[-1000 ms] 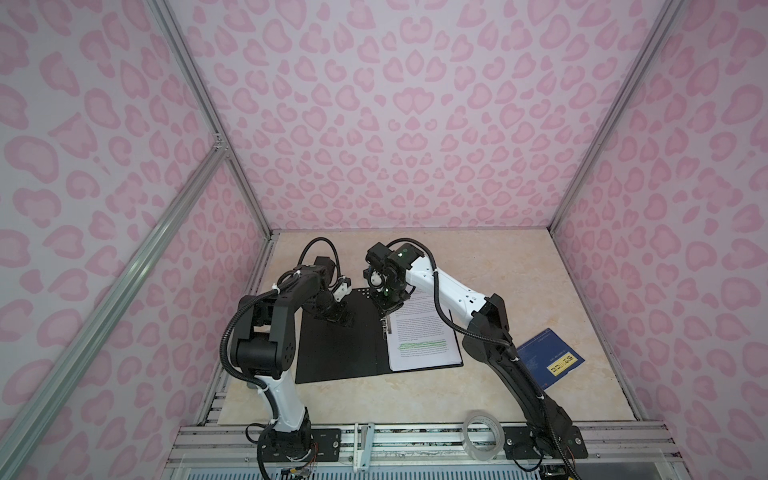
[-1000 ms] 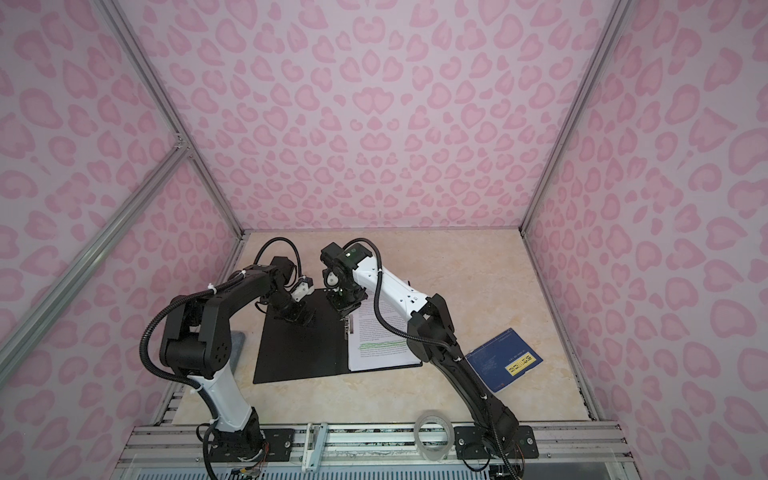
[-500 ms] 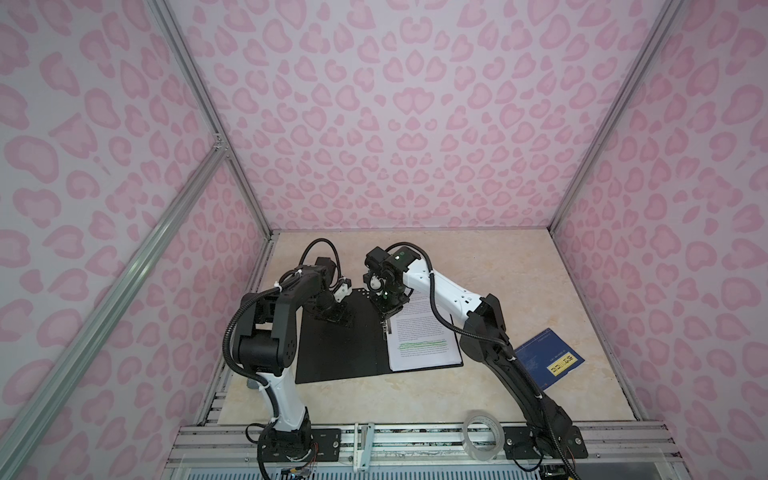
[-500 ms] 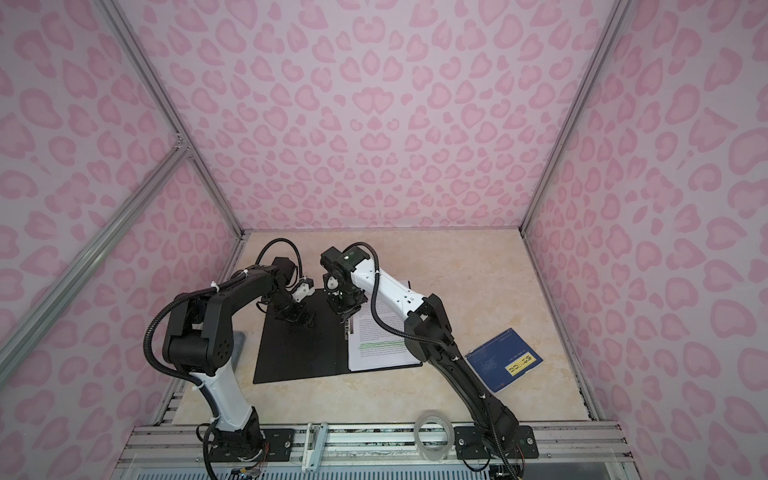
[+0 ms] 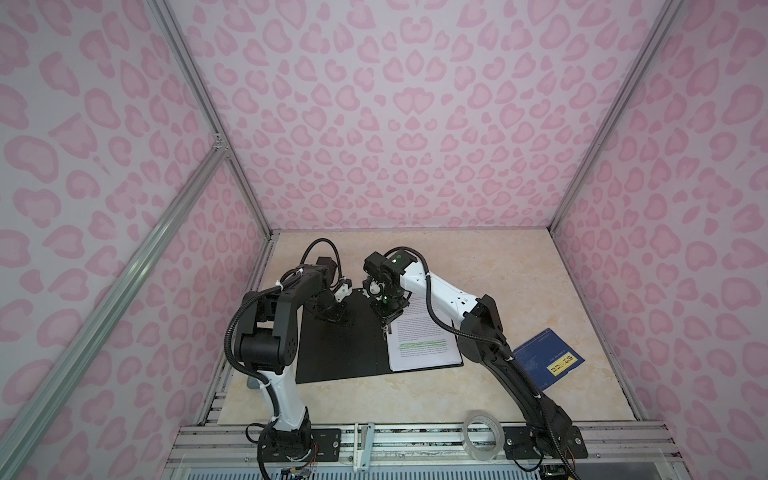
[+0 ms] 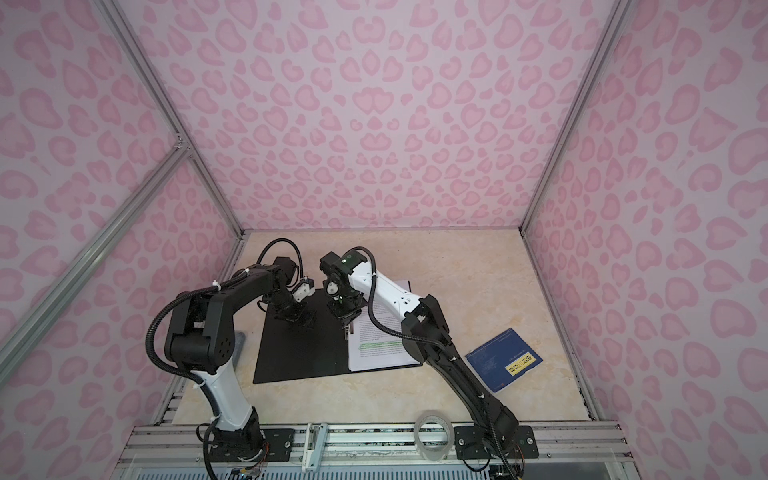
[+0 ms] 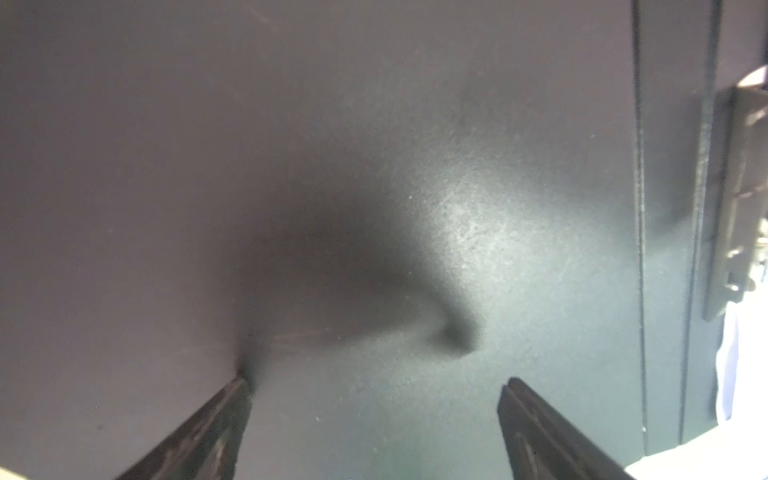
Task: Put the files into the folder
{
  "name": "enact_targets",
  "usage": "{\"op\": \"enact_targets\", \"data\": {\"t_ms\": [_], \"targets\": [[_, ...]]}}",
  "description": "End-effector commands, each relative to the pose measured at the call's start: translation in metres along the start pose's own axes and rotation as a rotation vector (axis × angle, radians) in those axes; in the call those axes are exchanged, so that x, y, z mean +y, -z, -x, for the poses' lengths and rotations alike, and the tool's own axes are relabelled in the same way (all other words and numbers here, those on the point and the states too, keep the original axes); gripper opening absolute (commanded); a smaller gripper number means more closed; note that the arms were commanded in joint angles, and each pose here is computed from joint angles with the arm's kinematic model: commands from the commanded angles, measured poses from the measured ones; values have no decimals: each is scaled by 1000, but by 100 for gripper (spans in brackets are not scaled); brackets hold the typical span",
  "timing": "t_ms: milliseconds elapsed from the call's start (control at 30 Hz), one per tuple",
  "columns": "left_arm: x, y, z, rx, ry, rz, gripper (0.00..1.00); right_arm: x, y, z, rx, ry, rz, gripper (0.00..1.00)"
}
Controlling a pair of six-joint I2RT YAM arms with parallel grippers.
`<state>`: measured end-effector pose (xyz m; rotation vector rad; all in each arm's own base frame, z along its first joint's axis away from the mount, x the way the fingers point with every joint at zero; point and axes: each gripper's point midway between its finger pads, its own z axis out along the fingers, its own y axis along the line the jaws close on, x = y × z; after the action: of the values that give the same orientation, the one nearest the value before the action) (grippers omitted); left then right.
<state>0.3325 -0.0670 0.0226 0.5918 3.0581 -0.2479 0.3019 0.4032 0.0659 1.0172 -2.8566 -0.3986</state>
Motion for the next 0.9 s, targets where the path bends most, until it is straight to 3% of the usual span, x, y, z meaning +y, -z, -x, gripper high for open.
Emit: {"op": "enact_targets", "data": {"t_ms": [0, 867], "targets": [[4, -4, -1, 12, 0, 13, 97, -4, -8, -13, 63, 4, -17, 18], [7, -12, -6, 30, 22, 7, 97, -19, -30, -25, 143, 7, -74, 17]]}}
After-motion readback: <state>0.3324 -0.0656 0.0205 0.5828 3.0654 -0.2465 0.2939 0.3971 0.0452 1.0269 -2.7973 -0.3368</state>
